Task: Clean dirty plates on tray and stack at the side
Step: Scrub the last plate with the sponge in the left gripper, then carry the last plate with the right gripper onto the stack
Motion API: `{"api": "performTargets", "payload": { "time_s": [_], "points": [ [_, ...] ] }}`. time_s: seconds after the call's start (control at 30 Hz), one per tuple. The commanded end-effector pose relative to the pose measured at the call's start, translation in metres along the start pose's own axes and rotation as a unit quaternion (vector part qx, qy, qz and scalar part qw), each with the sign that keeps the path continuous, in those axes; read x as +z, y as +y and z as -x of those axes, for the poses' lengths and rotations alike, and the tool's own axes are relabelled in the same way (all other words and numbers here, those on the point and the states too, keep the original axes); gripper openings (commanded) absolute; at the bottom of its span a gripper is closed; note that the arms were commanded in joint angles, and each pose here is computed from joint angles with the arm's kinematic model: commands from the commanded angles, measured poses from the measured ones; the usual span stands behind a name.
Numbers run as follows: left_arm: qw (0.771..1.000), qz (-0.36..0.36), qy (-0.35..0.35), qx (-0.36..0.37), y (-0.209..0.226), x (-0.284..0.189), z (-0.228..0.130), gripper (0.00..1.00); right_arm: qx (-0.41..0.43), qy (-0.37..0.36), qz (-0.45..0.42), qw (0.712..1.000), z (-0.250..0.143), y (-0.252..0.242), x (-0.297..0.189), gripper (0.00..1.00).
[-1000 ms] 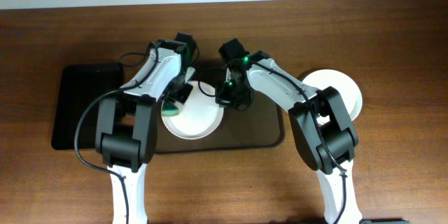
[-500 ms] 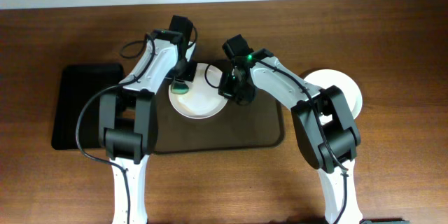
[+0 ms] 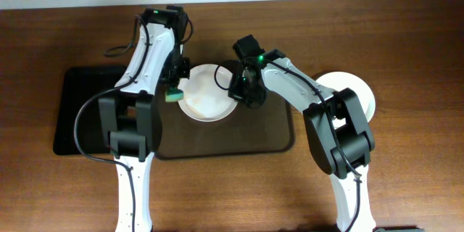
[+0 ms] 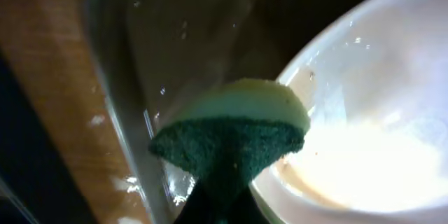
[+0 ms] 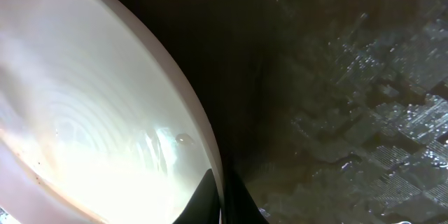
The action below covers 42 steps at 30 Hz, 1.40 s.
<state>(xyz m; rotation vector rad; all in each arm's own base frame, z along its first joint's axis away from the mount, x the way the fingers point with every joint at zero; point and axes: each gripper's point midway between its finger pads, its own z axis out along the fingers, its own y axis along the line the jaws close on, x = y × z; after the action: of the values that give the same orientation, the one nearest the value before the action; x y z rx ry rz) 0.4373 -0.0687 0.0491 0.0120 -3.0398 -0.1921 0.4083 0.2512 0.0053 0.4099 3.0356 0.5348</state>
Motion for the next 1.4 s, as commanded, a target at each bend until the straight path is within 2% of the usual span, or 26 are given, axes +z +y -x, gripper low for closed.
{"api": "performTargets", "payload": {
  "time_s": [0.0,0.03,0.2,0.3,0.47,0.57,0.6,0.63,0.67,0.7,0.8,0.87,0.9,0.93,1.0,1.03,1.07,1.17,1.27,1.37],
  "points": [
    [1.000,0.001,-0.014,-0.016,-0.022,0.018,0.003,0.01,0.015,0.000,-0.046,0.999,0.002,-0.028,0.016,0.04],
    [0.999,0.044,-0.010,-0.019,-0.017,0.036,-0.004,0.01,0.010,0.001,-0.047,0.999,0.001,-0.029,0.016,0.04],
    [0.998,0.057,0.033,-0.001,-0.028,0.086,-0.037,0.01,0.009,0.000,-0.046,0.999,0.002,-0.028,0.016,0.04],
    [0.998,0.067,0.009,0.006,-0.033,0.109,-0.035,0.01,0.009,0.000,-0.046,0.999,0.002,-0.028,0.016,0.04],
    [0.987,0.139,-0.081,0.018,-0.029,0.139,-0.020,0.01,0.007,0.000,-0.046,0.999,0.002,-0.028,0.016,0.04],
    [0.984,0.154,-0.086,0.023,-0.028,0.136,-0.021,0.01,0.007,0.002,-0.045,0.999,0.001,-0.028,0.016,0.04],
    [0.988,0.131,-0.075,0.034,-0.035,0.130,-0.024,0.00,0.006,0.003,-0.046,0.999,0.001,-0.028,0.016,0.04],
    [0.991,0.055,-0.055,0.106,-0.061,0.122,-0.029,0.00,0.006,0.003,-0.046,0.999,0.001,-0.028,0.016,0.04],
    [0.976,-0.063,-0.039,0.205,-0.100,0.111,-0.041,0.01,0.006,0.002,-0.046,0.999,0.001,-0.028,0.016,0.04],
    [0.964,-0.109,-0.029,0.241,-0.115,0.108,-0.050,0.01,0.006,0.002,-0.046,0.999,0.001,-0.028,0.016,0.04],
    [0.927,-0.183,0.013,0.326,-0.130,0.101,-0.082,0.00,0.006,0.003,-0.046,0.999,0.001,-0.028,0.016,0.04],
    [0.927,-0.186,0.015,0.326,-0.131,0.101,-0.083,0.01,0.006,0.003,-0.046,0.999,0.001,-0.028,0.016,0.04],
    [0.935,-0.175,0.008,0.307,-0.127,0.102,-0.076,0.00,0.005,0.003,-0.046,0.999,0.001,-0.028,0.016,0.04],
    [0.974,-0.095,-0.022,0.205,-0.097,0.110,-0.046,0.01,0.005,0.003,-0.046,0.999,0.001,-0.028,0.016,0.04],
    [0.993,-0.026,-0.056,0.105,-0.062,0.113,-0.020,0.01,0.005,0.003,-0.046,0.999,0.001,-0.028,0.016,0.04],
    [0.996,0.007,-0.064,0.066,-0.044,0.114,-0.015,0.01,0.005,0.003,-0.046,0.999,0.001,-0.028,0.016,0.04],
    [0.994,0.078,-0.077,0.003,-0.010,0.112,-0.009,0.01,0.005,0.003,-0.046,0.999,0.001,-0.028,0.016,0.04],
    [0.975,0.199,-0.100,-0.020,0.033,0.099,-0.004,0.00,0.005,0.003,-0.046,0.999,0.001,-0.028,0.016,0.04],
    [0.977,0.198,-0.074,-0.015,0.033,0.089,-0.013,0.01,0.005,0.003,-0.046,0.999,0.001,-0.028,0.016,0.04],
    [0.995,0.084,-0.046,0.011,0.001,0.045,-0.009,0.01,0.006,0.006,-0.049,0.999,-0.001,-0.030,0.016,0.04]
  ]
}}
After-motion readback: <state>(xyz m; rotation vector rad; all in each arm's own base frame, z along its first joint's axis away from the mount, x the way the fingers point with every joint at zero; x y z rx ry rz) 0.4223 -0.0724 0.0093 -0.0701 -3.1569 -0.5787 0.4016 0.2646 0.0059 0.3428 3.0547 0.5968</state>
